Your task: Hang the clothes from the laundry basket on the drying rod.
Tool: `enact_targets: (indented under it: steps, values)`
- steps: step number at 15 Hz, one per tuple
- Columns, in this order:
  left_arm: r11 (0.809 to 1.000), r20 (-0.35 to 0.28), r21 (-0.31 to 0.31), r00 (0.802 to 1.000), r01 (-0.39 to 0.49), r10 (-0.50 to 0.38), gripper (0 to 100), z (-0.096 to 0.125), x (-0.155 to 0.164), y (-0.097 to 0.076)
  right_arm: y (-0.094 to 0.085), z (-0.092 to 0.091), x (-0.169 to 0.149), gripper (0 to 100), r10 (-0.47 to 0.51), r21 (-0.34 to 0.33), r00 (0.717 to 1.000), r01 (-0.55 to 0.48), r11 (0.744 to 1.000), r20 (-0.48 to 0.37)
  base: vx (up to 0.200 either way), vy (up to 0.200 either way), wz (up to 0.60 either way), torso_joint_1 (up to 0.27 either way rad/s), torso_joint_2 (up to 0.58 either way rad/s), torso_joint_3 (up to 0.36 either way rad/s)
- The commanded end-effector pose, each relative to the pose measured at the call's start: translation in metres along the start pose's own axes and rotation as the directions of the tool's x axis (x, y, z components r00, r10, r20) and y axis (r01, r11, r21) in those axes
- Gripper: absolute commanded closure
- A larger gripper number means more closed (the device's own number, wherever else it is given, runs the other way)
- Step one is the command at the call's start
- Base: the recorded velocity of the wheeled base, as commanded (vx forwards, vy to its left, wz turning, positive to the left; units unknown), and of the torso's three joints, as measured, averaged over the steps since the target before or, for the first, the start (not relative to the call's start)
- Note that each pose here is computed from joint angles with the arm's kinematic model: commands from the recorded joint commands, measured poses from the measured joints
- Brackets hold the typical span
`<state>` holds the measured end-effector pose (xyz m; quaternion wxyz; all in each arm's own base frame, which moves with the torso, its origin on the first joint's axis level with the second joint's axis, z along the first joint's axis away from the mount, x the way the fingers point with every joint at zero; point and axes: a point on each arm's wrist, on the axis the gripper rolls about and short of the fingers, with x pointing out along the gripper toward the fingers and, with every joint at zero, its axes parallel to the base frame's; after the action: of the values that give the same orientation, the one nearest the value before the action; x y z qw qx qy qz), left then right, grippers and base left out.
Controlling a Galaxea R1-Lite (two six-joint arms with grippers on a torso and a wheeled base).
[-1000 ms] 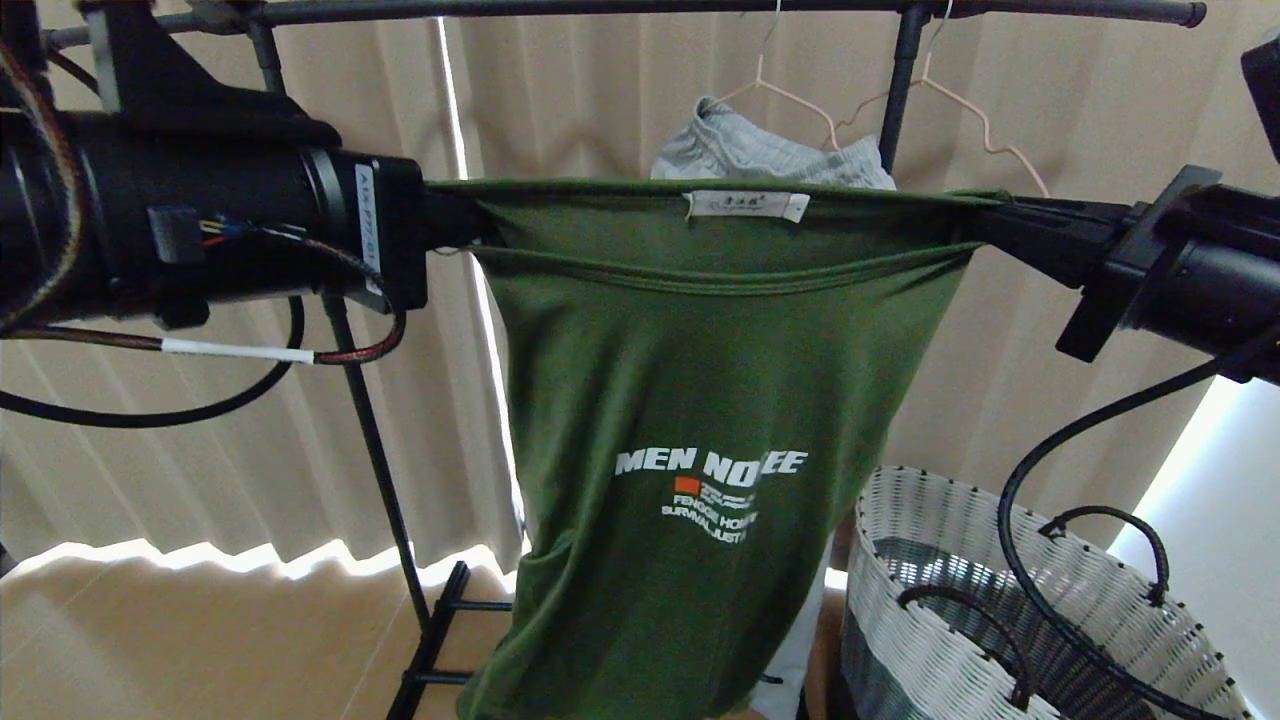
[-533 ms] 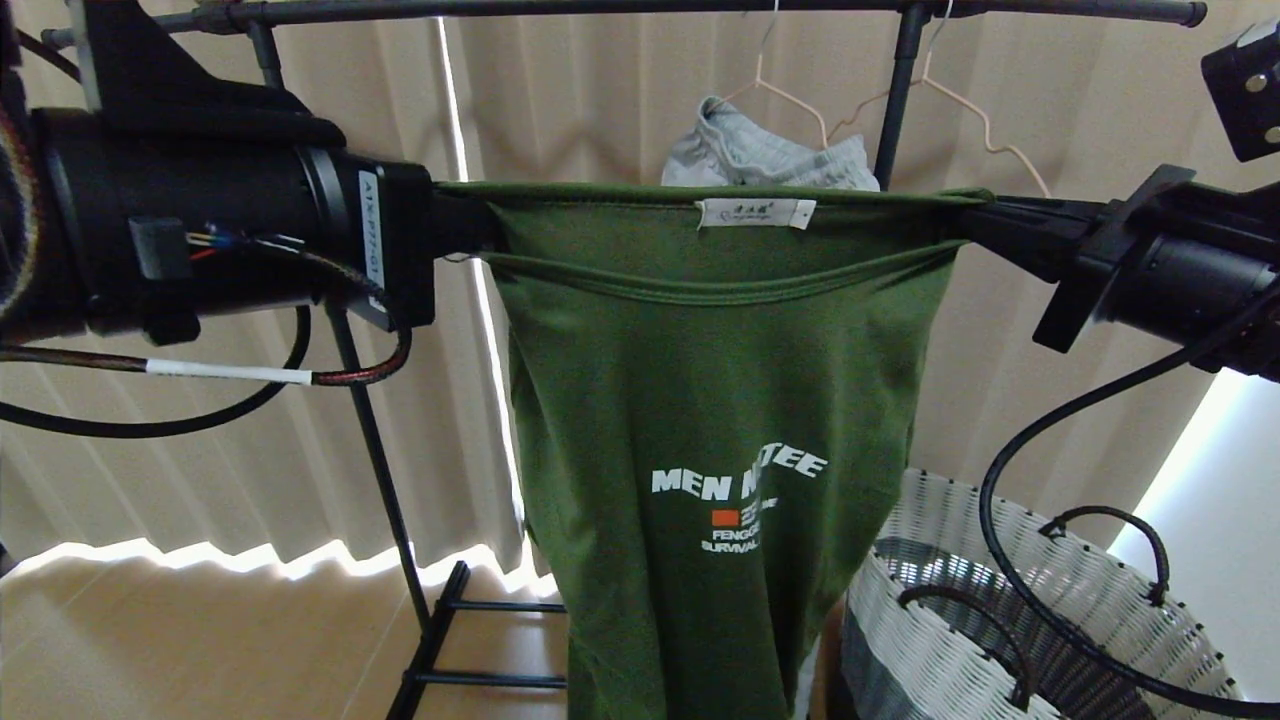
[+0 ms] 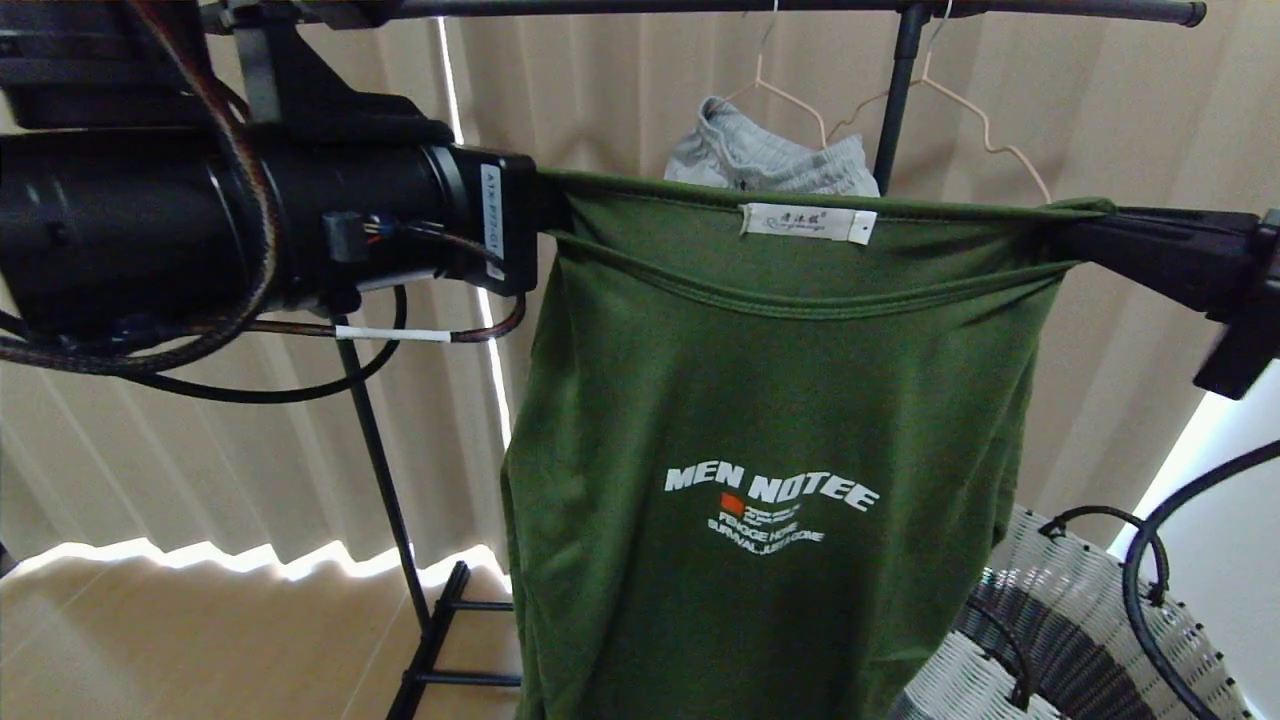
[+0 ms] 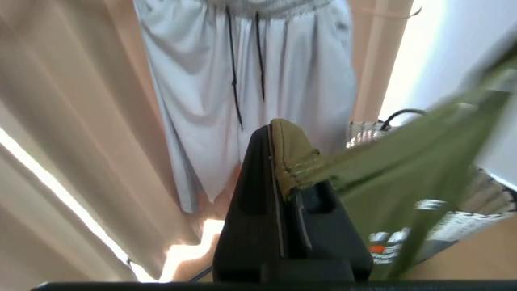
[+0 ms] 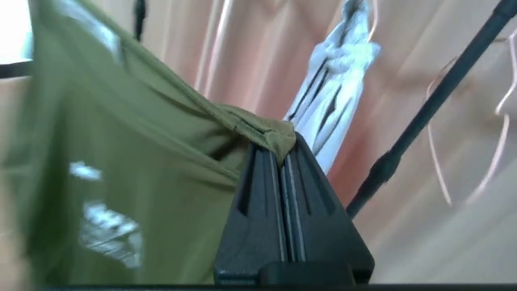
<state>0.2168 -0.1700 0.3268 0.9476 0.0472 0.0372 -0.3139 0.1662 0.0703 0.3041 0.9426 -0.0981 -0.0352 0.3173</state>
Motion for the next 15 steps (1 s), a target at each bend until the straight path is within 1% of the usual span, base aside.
enact_targets:
  steps: [1,2,3,5,7,8,9,10,11,12,13,14,15]
  values:
    - [1.0,-0.041,0.0,0.999,-0.008,0.008,100,-0.012,0.021,0.002,0.008,0.009,-0.025,100,0.042,-0.015,0.997,-0.041,0.999,0.057,0.0,0.0,0.0,0.0,0.0,0.0]
    - [1.0,-0.041,-0.002,0.999,-0.01,0.01,100,-0.015,0.028,0.002,0.011,0.008,-0.032,100,0.108,-0.021,0.992,-0.107,0.994,0.072,0.0,0.0,0.0,0.0,0.0,0.0]
    - [1.0,-0.04,-0.002,0.999,-0.01,0.01,100,-0.016,0.031,0.002,0.013,0.006,-0.035,100,0.13,-0.011,0.989,-0.13,0.991,0.075,0.0,0.0,0.0,0.0,0.0,0.0]
    - [1.0,-0.041,-0.002,0.999,-0.008,0.008,100,-0.017,0.031,0.001,0.013,0.004,-0.034,100,0.127,0.008,0.99,-0.128,0.992,0.067,0.0,0.0,0.0,0.0,0.0,0.0]
    - [1.0,-0.055,-0.002,0.998,-0.012,0.012,100,-0.019,0.028,0.002,0.009,-0.001,-0.026,100,0.095,0.019,0.995,-0.096,0.995,0.036,0.0,0.0,0.0,0.0,0.0,0.0]
    - [1.0,-0.065,-0.001,0.998,-0.013,0.013,100,-0.016,0.018,0.002,0.002,-0.004,-0.021,100,0.033,0.026,0.999,-0.033,0.999,0.009,0.0,0.0,0.0,0.0,0.0,0.0]
    - [1.0,-0.098,0.0,0.995,-0.008,0.008,100,-0.013,0.003,0.003,-0.006,-0.008,-0.013,100,-0.036,0.03,0.999,0.036,0.999,-0.021,0.0,0.0,0.0,0.0,0.0,0.0]
    - [1.0,-0.135,-0.004,0.991,0.007,-0.007,100,-0.011,-0.014,0.002,-0.011,-0.007,-0.005,100,-0.072,0.034,0.997,0.073,0.997,-0.033,0.0,0.0,0.0,0.0,0.0,0.0]
    - [1.0,-0.143,-0.004,0.989,0.029,-0.029,100,-0.007,-0.028,0.001,-0.013,-0.005,0.002,100,-0.082,0.052,0.996,0.084,0.995,-0.037,0.0,0.0,0.0,0.0,0.0,0.0]
    - [0.998,-0.141,-0.006,0.988,0.065,-0.065,100,-0.005,-0.038,-0.001,-0.016,-0.004,0.008,100,-0.083,0.088,0.996,0.086,0.992,-0.035,0.0,0.0,0.0,0.0,0.0,0.0]
    - [0.993,-0.134,-0.01,0.984,0.115,-0.115,100,-0.003,-0.049,-0.002,-0.019,-0.001,0.017,100,-0.082,0.15,0.996,0.085,0.985,-0.025,0.0,0.0,0.0,0.0,0.0,0.0]
    - [0.989,-0.129,-0.013,0.981,0.147,-0.147,100,-0.002,-0.059,-0.003,-0.021,0.001,0.023,100,-0.08,0.187,0.997,0.079,0.979,-0.004,0.0,0.0,0.0,0.0,0.0,0.0]
    - [0.983,-0.128,-0.013,0.974,0.184,-0.184,100,-0.001,-0.068,-0.007,-0.02,0.003,0.032,100,-0.067,0.194,0.998,0.062,0.979,0.019,0.0,0.0,0.0,0.0,0.0,0.0]
